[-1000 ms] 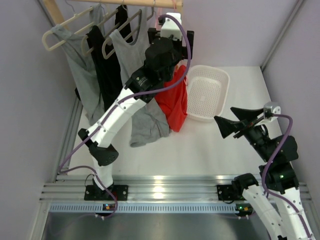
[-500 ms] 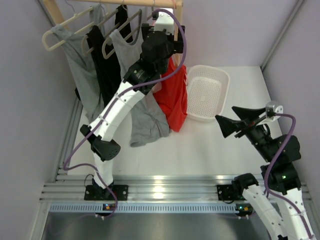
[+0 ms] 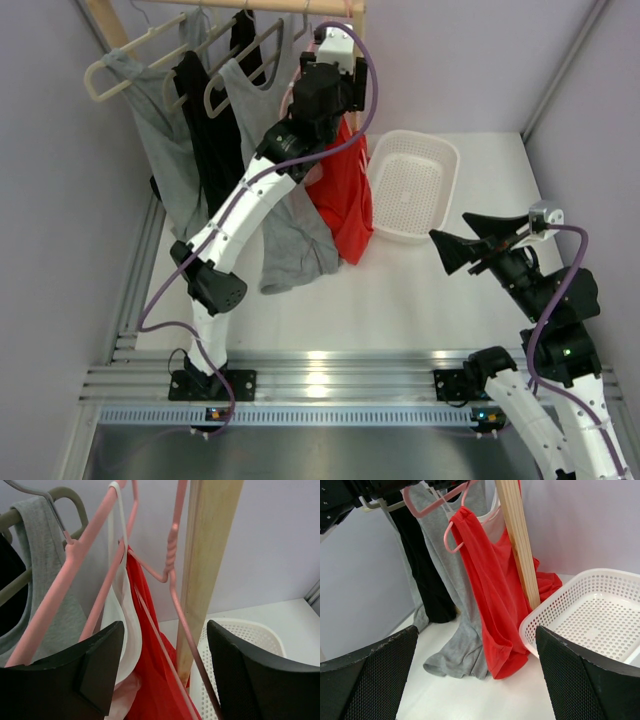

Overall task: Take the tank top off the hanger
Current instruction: Pick up the hanger from the clothesline.

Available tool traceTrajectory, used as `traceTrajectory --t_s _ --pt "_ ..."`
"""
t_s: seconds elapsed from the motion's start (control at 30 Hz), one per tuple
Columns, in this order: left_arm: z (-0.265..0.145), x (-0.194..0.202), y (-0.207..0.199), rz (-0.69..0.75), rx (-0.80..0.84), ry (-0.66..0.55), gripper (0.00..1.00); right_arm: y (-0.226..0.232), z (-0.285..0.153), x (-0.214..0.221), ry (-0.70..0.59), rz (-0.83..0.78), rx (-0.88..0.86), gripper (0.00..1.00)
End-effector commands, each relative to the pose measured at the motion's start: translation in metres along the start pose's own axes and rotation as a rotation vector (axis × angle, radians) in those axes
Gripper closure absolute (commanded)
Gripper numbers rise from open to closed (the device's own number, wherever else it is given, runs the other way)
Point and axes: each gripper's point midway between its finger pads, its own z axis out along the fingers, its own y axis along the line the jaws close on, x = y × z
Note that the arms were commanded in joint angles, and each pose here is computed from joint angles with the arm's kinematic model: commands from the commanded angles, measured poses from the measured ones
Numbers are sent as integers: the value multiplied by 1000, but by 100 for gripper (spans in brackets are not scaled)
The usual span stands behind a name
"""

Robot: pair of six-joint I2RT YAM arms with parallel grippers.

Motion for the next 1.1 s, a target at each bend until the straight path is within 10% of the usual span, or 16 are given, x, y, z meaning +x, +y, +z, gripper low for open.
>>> traceTrajectory --t_s 0.0,0.5,0.67,0.8,1.07 --pt "4 -9 6 -39 10 -27 30 8 -2 -16 -29 -17 -15 1" --pt "1 -26 33 -86 -49 -61 53 8 -2 -15 -24 -15 -16 1" --pt "0 -31 31 -115 -23 -69 68 7 -2 -14 -22 -15 -17 1" --pt "-2 -37 30 -121 -11 -84 100 7 -2 -13 -21 -13 -16 1" --pt "-10 -54 26 -129 40 -119 100 7 -3 -12 -22 -14 -17 1"
